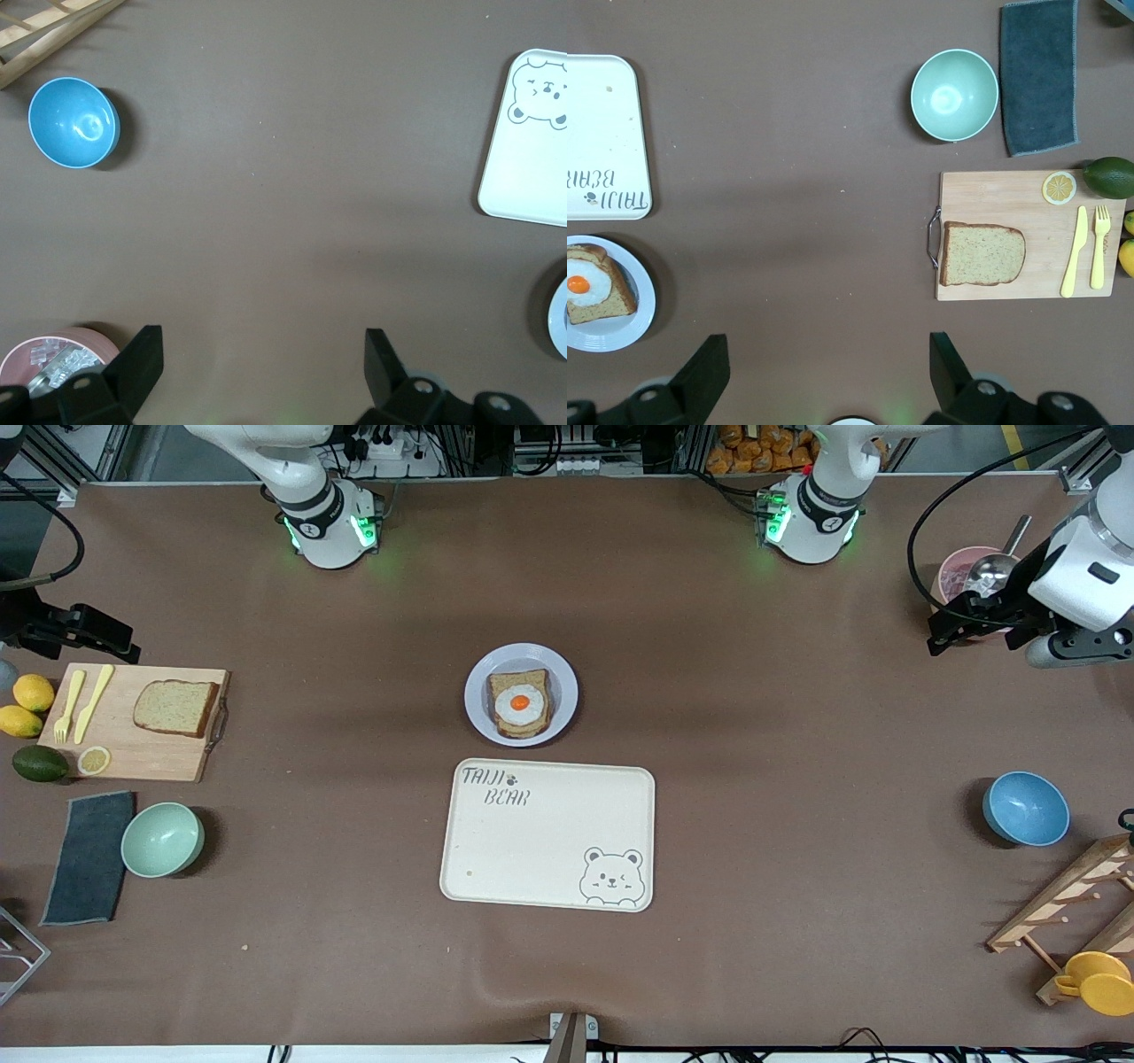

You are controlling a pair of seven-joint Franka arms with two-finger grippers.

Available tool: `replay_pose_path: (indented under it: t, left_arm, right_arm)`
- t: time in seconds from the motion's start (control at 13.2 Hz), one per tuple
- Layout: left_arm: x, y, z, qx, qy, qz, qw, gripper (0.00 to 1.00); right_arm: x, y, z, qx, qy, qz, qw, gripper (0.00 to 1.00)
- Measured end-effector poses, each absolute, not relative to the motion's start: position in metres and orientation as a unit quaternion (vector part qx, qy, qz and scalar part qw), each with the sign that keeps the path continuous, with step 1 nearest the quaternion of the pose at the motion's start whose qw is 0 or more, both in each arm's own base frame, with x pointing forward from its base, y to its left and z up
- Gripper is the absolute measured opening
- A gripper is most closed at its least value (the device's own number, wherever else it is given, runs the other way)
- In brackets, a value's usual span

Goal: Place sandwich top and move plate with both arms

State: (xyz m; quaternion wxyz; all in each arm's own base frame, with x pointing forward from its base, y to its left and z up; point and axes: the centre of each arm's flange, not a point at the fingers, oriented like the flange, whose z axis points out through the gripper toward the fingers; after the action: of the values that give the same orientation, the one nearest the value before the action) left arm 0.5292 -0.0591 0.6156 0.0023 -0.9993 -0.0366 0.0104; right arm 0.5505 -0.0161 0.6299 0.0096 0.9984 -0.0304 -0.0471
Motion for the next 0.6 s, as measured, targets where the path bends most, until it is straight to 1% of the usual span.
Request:
replay_pose_path:
  t: [0.45, 0.6]
  left_arm:
    - [0.5310, -0.0592, 0.6167, -0.999, -0.037, 0.011, 0.002, 1.00]
    - [0.5369, -0.0595, 0.6195, -0.999, -0.036, 0.017, 0.002, 1.00]
  right_arm:
    - [0.5505, -0.0161, 0.6299, 0.998, -0.030, -0.047, 0.010, 1.00]
    - [0.5505, -0.0155, 0.6296, 0.998, -0.029, -0.048, 0.010, 1.00]
